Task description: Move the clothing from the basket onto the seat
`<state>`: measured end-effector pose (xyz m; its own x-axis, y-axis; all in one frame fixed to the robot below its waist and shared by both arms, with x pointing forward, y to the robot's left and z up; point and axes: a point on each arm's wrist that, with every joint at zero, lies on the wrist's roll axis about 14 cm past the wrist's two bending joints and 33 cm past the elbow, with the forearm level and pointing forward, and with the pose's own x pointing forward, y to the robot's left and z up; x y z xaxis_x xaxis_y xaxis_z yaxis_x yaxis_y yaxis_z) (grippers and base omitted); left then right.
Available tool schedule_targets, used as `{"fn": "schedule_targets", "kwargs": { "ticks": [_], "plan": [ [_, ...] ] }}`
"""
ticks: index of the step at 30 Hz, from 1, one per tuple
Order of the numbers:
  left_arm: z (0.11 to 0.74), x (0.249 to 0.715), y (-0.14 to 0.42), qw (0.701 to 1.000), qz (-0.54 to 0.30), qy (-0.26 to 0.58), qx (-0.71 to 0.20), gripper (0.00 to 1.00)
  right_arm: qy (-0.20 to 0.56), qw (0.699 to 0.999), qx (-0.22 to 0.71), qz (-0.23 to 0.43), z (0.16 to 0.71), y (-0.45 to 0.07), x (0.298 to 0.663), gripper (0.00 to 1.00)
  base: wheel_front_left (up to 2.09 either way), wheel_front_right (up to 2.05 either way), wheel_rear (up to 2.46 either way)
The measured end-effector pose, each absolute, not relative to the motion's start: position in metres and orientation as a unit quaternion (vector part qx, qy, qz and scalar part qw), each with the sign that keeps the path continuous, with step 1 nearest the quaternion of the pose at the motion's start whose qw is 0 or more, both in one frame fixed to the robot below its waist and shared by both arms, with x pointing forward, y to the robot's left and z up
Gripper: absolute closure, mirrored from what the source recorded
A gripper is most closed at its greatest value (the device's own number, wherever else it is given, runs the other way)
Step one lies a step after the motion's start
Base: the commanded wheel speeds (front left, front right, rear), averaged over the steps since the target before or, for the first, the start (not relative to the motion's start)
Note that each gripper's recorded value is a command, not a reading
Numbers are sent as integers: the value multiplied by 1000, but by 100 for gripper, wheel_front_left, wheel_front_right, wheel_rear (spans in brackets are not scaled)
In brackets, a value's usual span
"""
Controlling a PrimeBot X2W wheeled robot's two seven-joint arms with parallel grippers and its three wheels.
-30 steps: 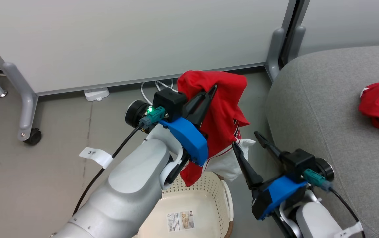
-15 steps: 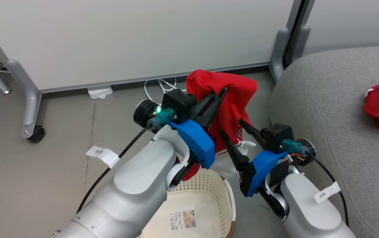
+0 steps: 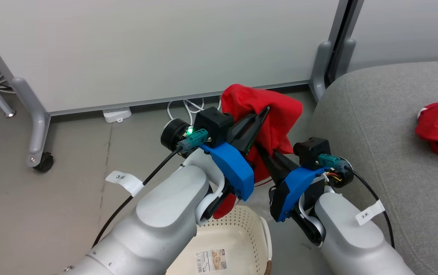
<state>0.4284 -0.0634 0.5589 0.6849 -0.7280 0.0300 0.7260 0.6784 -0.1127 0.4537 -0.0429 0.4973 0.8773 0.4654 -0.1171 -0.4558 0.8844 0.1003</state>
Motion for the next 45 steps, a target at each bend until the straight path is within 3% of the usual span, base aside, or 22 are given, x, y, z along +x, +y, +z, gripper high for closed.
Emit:
{"fn": "schedule_targets", "kwargs": {
  "ticks": [17, 18, 20, 22, 24, 45],
  "plan": [
    [554, 428, -66, 916, -397, 16, -54, 100, 66, 971, 45, 224, 496, -52, 455, 100, 0, 0, 0],
    [554, 428, -66, 916, -396, 17, -54, 75, 66, 971, 45, 225, 496, -52, 455, 100, 0, 0, 0],
    [553, 428, -65, 917, -396, 18, -55, 51, 65, 971, 45, 226, 496, -51, 456, 100, 0, 0, 0],
    [553, 428, -65, 917, -395, 20, -55, 14, 66, 971, 44, 226, 496, -51, 455, 100, 0, 0, 0],
    [552, 428, -64, 917, -394, 21, -55, 0, 67, 971, 44, 226, 495, -51, 455, 100, 0, 0, 0],
    [534, 422, -49, 922, -380, 32, -64, 0, 60, 972, 44, 221, 499, -54, 459, 100, 0, 0, 0]
  ]
}}
